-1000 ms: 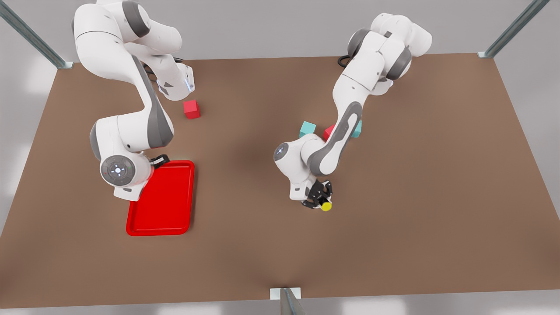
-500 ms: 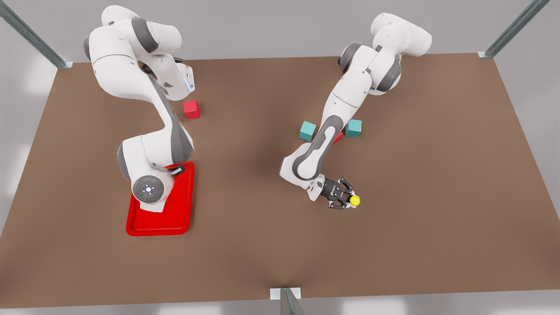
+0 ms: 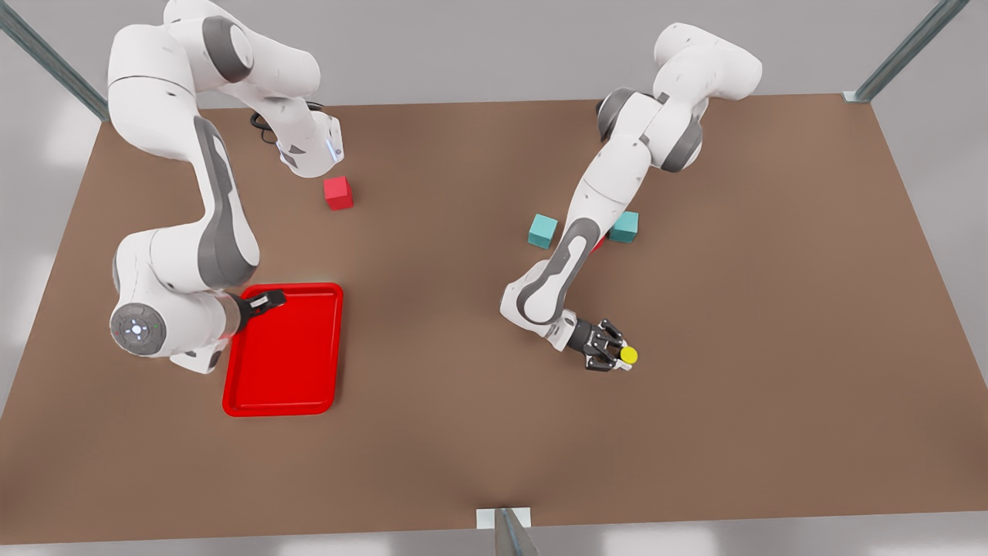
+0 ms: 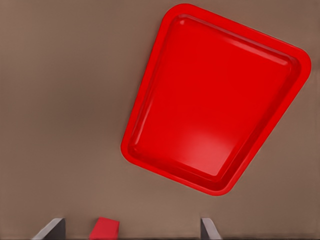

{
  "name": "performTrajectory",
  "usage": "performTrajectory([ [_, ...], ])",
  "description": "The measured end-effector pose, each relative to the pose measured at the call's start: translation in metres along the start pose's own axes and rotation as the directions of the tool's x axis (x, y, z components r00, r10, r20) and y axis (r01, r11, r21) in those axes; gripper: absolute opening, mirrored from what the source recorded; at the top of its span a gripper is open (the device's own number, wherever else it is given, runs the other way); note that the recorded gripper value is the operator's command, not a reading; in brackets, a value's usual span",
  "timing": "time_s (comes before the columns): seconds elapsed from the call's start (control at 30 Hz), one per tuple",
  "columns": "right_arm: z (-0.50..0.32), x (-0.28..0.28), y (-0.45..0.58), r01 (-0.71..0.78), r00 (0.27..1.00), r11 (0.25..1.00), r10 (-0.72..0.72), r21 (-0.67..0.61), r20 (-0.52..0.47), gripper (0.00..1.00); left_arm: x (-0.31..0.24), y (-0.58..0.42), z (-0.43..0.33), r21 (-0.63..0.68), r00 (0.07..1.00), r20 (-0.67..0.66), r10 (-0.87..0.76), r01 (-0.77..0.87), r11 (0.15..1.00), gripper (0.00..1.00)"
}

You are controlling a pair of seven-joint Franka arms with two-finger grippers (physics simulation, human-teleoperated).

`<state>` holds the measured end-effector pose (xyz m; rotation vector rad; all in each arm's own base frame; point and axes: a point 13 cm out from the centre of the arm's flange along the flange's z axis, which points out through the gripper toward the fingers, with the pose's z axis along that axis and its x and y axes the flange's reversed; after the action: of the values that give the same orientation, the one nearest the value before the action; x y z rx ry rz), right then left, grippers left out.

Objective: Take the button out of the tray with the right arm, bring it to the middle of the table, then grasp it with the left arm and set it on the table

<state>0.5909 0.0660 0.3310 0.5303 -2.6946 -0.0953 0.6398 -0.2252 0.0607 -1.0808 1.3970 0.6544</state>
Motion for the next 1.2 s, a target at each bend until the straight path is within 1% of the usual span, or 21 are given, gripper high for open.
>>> performTrajectory([
  [0.03,-0.001,0.001,0.001,0.004,1.0,1.0,-0.004,0.02,-0.002,1.0,0.001,0.0,0.0,0.002,1.0,-0.002,-0.012,0.012,1.0,0.5],
  [0.07,-0.003,0.002,-0.001,0.004,1.0,0.999,-0.004,0.034,0.0,1.0,0.001,-0.001,0.0,0.004,1.0,-0.003,-0.024,0.024,1.0,0.66],
  [0.1,-0.004,0.003,-0.004,0.004,1.0,0.999,-0.004,0.042,0.001,1.0,0.002,-0.001,0.0,0.008,0.999,-0.003,-0.036,0.036,0.999,1.0],
  [0.23,-0.013,0.008,-0.021,0.014,1.0,0.999,-0.015,0.032,0.018,1.0,0.002,-0.004,-0.002,0.018,0.997,-0.007,-0.076,0.076,0.997,1.0],
  [0.47,-0.014,0.006,-0.01,0.035,0.999,0.999,-0.035,0.038,0.015,1.0,0.0,-0.004,-0.004,0.018,0.992,-0.006,-0.129,0.13,0.991,1.0],
  [0.73,-0.013,0.005,-0.006,0.046,0.999,0.998,-0.046,0.04,0.01,1.0,-0.015,-0.007,-0.004,0.02,0.984,0.03,-0.178,0.177,0.984,1.0],
  [0.8,-0.012,0.003,-0.001,0.055,0.998,0.997,-0.055,0.045,0.005,1.0,-0.024,-0.01,-0.005,0.021,0.981,0.036,-0.193,0.192,0.981,1.0],
  [0.9,-0.012,0.003,0.002,0.061,0.998,0.997,-0.061,0.047,0.001,1.0,-0.053,-0.023,-0.011,0.02,0.973,0.043,-0.226,0.226,0.974,1.0],
  [0.93,-0.012,0.003,0.004,0.065,0.998,0.997,-0.065,0.05,-0.002,1.0,-0.071,-0.031,-0.015,0.017,0.969,0.039,-0.242,0.242,0.97,1.0],
  [0.97,-0.011,0.003,0.008,0.071,0.997,0.996,-0.071,0.052,-0.005,1.0,-0.1,-0.043,-0.023,-0.003,0.966,0.022,-0.259,0.259,0.966,0.98],
  [1.0,-0.011,0.001,0.012,0.08,0.997,0.995,-0.079,0.056,-0.01,1.0,-0.131,-0.053,-0.026,-0.037,0.965,-0.001,-0.261,0.26,0.965,0.99],
  [1.03,-0.01,0.0,0.02,0.092,0.996,0.994,-0.091,0.064,-0.016,1.0,-0.162,-0.066,-0.024,-0.098,0.963,-0.045,-0.265,0.26,0.961,0.99],
  [1.07,-0.008,-0.002,0.025,0.102,0.995,0.992,-0.101,0.07,-0.022,1.0,-0.201,-0.079,-0.029,-0.2,0.947,-0.131,-0.293,0.265,0.943,1.0],
  [1.1,-0.008,-0.002,0.028,0.107,0.994,0.991,-0.105,0.074,-0.026,1.0,-0.246,-0.079,-0.013,-0.356,0.91,-0.246,-0.333,0.235,0.904,1.0],
  [1.13,-0.007,-0.002,0.028,0.109,0.994,0.991,-0.107,0.077,-0.028,1.0,-0.28,-0.069,0.009,-0.485,0.859,-0.369,-0.355,0.148,0.862,1.0],
  [1.17,-0.007,-0.002,0.028,0.11,0.994,0.991,-0.108,0.078,-0.031,1.0,-0.32,-0.058,0.017,-0.543,0.788,-0.495,-0.366,0.048,0.838,1.0],
  [1.2,-0.007,-0.002,0.028,0.11,0.994,0.991,-0.108,0.08,-0.032,1.0,-0.377,-0.046,0.026,-0.561,0.686,-0.611,-0.394,-0.024,0.828,1.0],
])
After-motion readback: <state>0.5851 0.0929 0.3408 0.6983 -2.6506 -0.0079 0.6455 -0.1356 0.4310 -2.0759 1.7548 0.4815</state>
